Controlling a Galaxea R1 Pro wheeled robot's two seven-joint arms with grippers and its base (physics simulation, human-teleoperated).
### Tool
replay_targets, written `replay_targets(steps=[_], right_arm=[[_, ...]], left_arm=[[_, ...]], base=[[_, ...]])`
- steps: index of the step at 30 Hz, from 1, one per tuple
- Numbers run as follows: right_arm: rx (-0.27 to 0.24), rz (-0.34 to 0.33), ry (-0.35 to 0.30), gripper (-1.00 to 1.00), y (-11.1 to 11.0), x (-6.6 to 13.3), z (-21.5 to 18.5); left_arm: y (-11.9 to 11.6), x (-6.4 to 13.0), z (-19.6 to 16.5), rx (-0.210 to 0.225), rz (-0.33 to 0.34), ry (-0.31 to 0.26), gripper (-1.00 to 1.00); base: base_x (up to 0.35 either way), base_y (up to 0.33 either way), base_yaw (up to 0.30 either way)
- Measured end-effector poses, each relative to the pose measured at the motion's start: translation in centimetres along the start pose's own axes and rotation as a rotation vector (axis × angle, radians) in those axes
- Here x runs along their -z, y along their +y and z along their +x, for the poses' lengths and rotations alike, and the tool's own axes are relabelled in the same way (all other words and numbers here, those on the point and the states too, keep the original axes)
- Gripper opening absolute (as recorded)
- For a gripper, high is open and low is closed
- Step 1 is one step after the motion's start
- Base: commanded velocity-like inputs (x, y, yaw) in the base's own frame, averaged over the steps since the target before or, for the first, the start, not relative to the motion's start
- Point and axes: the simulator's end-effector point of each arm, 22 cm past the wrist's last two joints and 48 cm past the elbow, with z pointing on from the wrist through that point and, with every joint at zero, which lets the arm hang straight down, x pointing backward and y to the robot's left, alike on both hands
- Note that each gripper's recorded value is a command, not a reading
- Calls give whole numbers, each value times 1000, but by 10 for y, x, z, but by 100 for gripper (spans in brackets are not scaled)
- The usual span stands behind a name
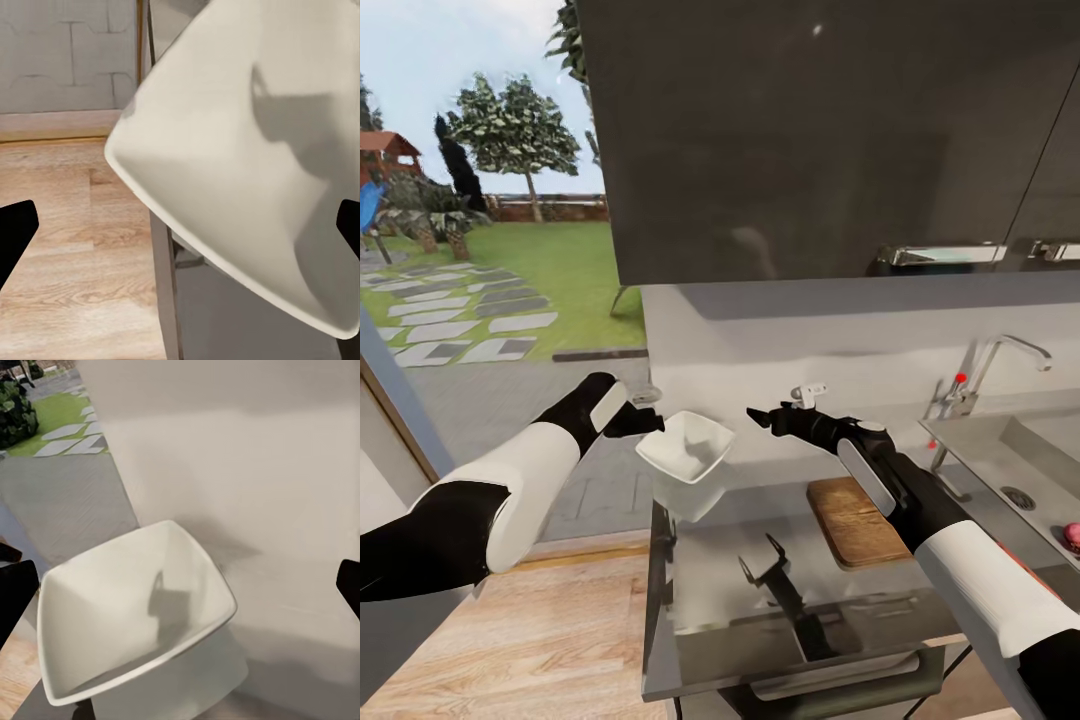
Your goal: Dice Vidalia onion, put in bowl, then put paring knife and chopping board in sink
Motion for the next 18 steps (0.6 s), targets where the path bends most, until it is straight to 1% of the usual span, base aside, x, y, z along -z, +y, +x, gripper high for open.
replay_targets(steps=[7, 9, 10, 13, 18], right_arm=[[5, -10, -14, 100, 4, 0, -6], [-2, -8, -42, 100, 3, 3, -19], [-23, -3, -83, 100, -2, 11, -40], [-39, -6, -68, 100, -2, 13, -42], [-51, -14, -38, 100, 0, 14, -39]], left_arm=[[0, -4, 2, 0, 0, 2, 100], [0, -5, 3, 0, -1, 5, 100], [1, -7, 4, 1, -2, 8, 100], [2, -10, 6, 2, -4, 12, 100], [4, -14, 8, 3, -5, 18, 100]], base=[[0, 0, 0], [0, 0, 0], [0, 0, 0], [0, 0, 0], [0, 0, 0]])
